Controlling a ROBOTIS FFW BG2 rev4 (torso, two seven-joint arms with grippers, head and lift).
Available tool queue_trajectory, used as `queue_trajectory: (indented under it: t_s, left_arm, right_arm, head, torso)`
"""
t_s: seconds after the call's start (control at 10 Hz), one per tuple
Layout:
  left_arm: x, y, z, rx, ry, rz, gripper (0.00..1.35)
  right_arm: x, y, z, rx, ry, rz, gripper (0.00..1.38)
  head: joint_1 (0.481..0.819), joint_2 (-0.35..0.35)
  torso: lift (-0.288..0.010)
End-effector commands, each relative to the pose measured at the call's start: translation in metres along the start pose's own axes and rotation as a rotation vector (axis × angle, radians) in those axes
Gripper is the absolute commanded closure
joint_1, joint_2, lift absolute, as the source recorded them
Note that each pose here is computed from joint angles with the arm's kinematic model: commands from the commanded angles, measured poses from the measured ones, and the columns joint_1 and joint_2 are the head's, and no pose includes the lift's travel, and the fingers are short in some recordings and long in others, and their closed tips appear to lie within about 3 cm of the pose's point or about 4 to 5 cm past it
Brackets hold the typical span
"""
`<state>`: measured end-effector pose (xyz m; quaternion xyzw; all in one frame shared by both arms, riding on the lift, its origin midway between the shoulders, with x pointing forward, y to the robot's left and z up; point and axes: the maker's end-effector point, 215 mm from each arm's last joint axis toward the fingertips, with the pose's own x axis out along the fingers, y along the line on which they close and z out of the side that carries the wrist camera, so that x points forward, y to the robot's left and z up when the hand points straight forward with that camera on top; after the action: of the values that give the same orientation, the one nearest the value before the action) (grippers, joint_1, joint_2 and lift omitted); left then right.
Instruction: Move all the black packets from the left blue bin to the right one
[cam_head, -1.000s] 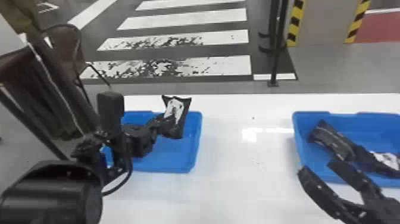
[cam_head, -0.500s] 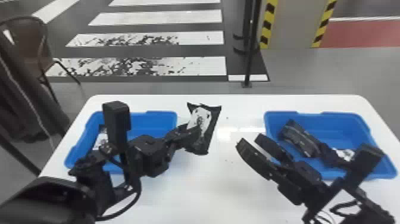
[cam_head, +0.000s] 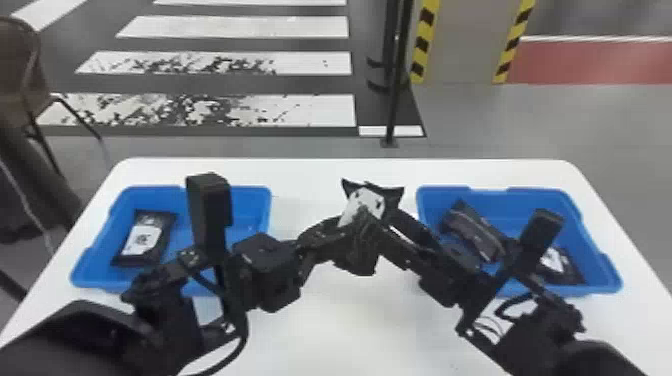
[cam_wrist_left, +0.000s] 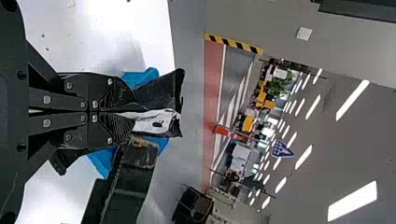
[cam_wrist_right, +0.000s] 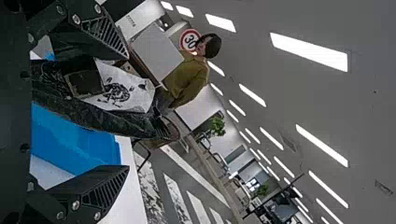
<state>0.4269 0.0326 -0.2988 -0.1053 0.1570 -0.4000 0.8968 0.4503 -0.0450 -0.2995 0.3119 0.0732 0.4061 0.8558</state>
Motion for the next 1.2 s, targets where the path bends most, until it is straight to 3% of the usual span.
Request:
queue_trajectory:
  t_s: [0.0,0.2,0.5,0.6,0.8,0.9,1.1]
  left_arm:
    - [0.003,-0.007,-0.002,-0.004,0.01,-0.018,1.2]
    - [0.003,-0.008,-0.005,-0.009,0.015,-0.019,1.2]
    - [0.002,-0.006,-0.001,-0.012,0.002,-0.016,1.2]
    - [0.0,-0.004,0.001,-0.029,-0.018,-0.014,1.08]
    - [-0.005,0.006,-0.002,-0.049,-0.023,0.012,0.38]
    - [-0.011,0.014,-0.002,-0.055,-0.032,0.031,0.14]
    - [-0.028,0.037,-0.004,-0.069,-0.052,0.088,0.14]
  right_arm:
    - [0.004,0.001,0.008,-0.02,-0.007,0.005,0.27]
    - [0.003,-0.006,0.012,-0.031,-0.033,-0.012,1.24]
    - [0.001,-0.007,0.008,-0.017,-0.034,-0.015,1.28]
    - [0.002,-0.007,0.011,-0.017,-0.039,-0.015,1.28]
    - [-0.008,-0.023,0.028,-0.027,-0.071,-0.049,1.28]
    - [-0.014,-0.043,0.041,-0.056,-0.08,-0.088,1.28]
    - [-0.036,-0.101,0.063,-0.145,-0.059,-0.207,1.28]
  head:
    - [0.695,-0.01]
    - [0.695,-0.027]
    - [0.695,-0.032]
    - [0.695,-0.031]
    - [0.695,-0.029]
    - [0.695,-0.031]
    - [0.695,-0.06]
  torso:
    - [-0.14]
    - [-0.14]
    - [-0.14]
    - [-0.14]
    - [-0.14]
    - [-0.14]
    - [-0.14]
